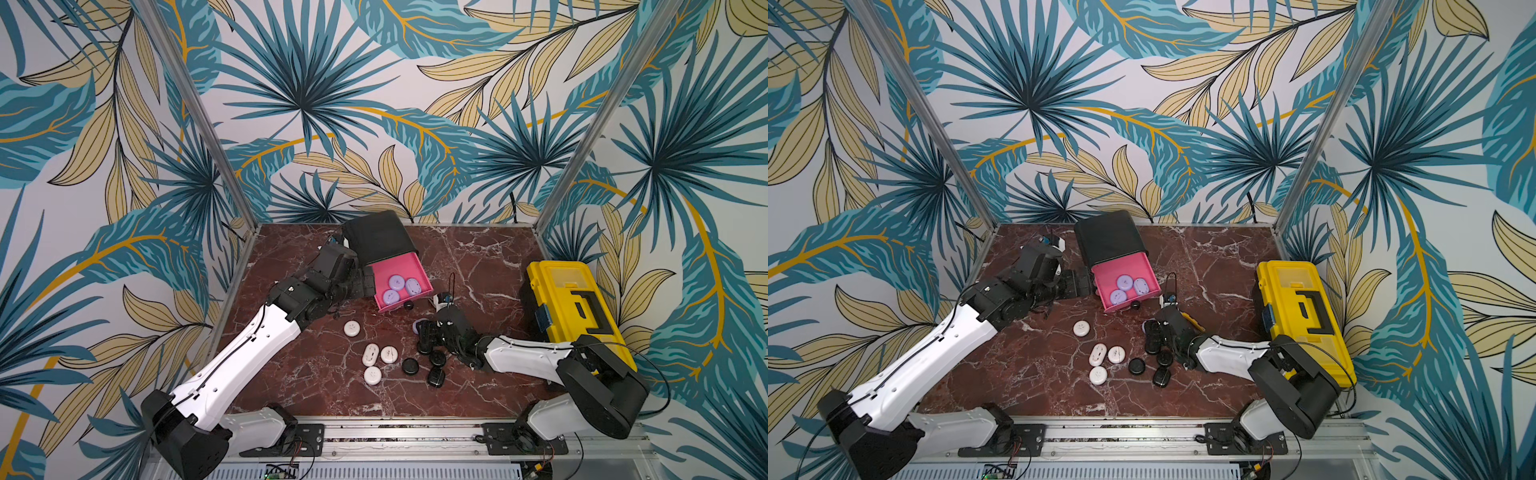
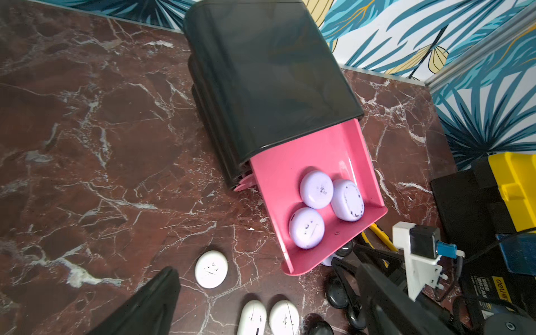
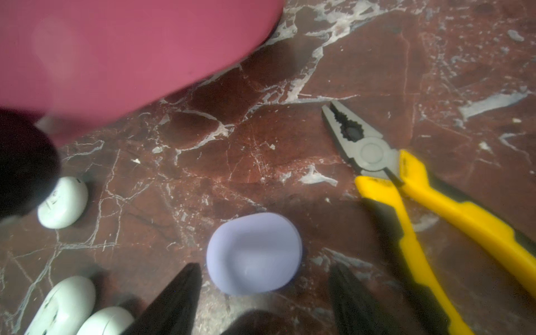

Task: Put the bluetooth earphones in the drawer according to color
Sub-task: Pick up the Bluetooth earphone from the center of the board.

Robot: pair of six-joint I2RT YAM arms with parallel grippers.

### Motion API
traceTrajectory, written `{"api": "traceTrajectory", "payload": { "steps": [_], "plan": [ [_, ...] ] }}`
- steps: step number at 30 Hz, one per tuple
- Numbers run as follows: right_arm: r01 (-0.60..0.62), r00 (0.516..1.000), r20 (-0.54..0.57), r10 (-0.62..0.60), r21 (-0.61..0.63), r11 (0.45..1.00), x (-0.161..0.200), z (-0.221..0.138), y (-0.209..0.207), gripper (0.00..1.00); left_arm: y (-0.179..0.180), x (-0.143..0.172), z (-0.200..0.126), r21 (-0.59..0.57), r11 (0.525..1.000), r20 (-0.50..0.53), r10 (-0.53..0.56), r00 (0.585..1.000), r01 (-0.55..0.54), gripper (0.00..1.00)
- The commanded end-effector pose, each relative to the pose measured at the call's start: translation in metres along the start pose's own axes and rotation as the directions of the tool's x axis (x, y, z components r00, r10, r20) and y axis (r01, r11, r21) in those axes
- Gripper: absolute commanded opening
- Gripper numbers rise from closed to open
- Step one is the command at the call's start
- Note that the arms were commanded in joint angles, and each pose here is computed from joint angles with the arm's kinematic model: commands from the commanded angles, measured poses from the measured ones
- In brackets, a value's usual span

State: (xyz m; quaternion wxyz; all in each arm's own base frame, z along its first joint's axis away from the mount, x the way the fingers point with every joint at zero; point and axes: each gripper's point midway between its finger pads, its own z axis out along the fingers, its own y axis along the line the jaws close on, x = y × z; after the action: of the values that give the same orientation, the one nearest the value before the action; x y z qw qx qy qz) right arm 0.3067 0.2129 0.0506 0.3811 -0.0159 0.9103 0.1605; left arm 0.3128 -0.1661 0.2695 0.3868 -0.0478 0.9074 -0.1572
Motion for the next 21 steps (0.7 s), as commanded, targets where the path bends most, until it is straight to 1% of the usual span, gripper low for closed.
{"api": "traceTrajectory", "payload": {
  "steps": [1,4,9,12,13,14,18,21],
  "plan": [
    [-0.011,0.999,0.049,0.008,0.053,0.999,0.003,0.006,-0.007,0.76,0.013,-0.001,0.000,-0.019,0.999,0.041,-0.026,0.999,0.027,1.00],
    [0.000,0.999,0.049,-0.003,0.074,0.997,0.008,0.013,-0.005,0.77,0.019,0.005,0.004,-0.024,0.999,0.024,-0.034,0.999,0.035,1.00],
    [0.017,0.999,0.049,-0.022,0.111,0.994,0.016,0.021,-0.003,0.77,0.023,0.006,0.004,-0.018,0.999,0.021,-0.041,0.999,0.041,1.00],
    [0.030,0.998,0.048,-0.038,0.154,0.988,0.018,0.026,-0.007,0.77,0.025,0.005,0.004,-0.013,0.999,0.020,-0.041,0.999,0.041,1.00],
    [0.033,0.998,0.051,-0.042,0.171,0.985,0.017,0.026,-0.009,0.77,0.026,0.005,0.004,-0.013,0.999,0.020,-0.043,0.999,0.043,1.00],
    [0.055,0.997,0.046,-0.063,0.164,0.985,0.022,0.025,-0.001,0.77,0.027,0.005,0.004,-0.013,0.999,0.019,-0.044,0.999,0.045,1.00],
    [0.063,0.996,0.048,-0.074,0.191,0.980,0.021,0.026,-0.001,0.78,0.029,0.005,0.004,-0.008,0.999,0.020,-0.049,0.999,0.049,1.00],
    [0.060,0.996,0.049,-0.071,0.200,0.978,0.021,0.026,-0.002,0.75,0.029,0.006,0.003,-0.005,0.999,0.018,-0.051,0.999,0.051,1.00]
  ]
}}
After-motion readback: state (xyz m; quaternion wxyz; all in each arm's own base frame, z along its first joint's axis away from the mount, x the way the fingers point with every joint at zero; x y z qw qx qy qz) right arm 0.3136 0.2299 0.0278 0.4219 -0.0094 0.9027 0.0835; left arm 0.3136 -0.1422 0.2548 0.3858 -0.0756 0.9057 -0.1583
